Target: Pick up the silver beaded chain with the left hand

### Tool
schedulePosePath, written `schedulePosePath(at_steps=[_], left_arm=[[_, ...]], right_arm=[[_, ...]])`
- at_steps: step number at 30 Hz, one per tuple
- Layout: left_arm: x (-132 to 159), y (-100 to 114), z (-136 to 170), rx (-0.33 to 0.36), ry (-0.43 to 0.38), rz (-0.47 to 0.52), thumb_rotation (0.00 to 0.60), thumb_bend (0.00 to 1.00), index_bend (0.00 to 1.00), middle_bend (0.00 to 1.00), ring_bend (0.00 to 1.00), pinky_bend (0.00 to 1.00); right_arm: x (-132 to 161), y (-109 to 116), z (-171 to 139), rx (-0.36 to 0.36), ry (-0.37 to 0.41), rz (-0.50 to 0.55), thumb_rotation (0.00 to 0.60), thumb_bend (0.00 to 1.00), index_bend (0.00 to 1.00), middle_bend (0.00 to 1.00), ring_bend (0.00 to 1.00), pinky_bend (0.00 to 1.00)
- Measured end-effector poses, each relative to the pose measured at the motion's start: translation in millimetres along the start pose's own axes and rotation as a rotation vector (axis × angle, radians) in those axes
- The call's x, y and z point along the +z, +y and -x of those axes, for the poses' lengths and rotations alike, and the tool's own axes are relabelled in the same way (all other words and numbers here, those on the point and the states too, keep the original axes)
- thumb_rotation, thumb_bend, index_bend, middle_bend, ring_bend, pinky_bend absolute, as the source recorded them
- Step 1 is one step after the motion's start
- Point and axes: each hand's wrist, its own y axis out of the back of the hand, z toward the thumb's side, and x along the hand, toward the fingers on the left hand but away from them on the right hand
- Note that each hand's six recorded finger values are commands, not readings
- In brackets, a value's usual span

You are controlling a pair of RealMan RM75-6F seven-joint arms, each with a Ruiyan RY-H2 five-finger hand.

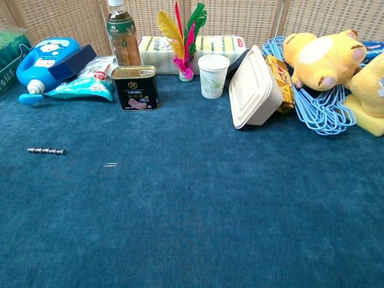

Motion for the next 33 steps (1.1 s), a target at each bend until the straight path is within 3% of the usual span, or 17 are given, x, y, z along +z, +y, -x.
schedulePosePath(at_steps=[5,9,14,33], left_arm=[[7.7,-15.9,-15.7,-0.054,-0.024,0.013,0.6,0.52,0.17,0.0,0.0,0.0],[14.8,-25.5,-30.1,-0.093,-0.037,0.028,0.6,0.57,0.25,0.0,0.0,0.0],[23.5,-37.0,-49.3,-0.134,-0.04,0.043,0.6,0.58,0.29,0.0,0.0,0.0],[56.9,-69.3,-88.3,-0.184,-0.089,-0.003,0.6,0.62,0.32,0.0,0.0,0.0]], right_arm=[[1.4,-2.4,0.4,0.013,0.0,-0.005,0.6,0.0,0.0,0.0,0.0,0.0],[-0.6,-3.4,1.1,0.02,-0.008,-0.002,0.6,0.0,0.0,0.0,0.0,0.0],[-1.6,-5.2,1.9,0.032,-0.011,-0.003,0.6,0.0,0.0,0.0,0.0,0.0],[-3.4,-11.5,4.1,0.066,-0.021,-0.001,0.6,0.0,0.0,0.0,0.0,0.0]])
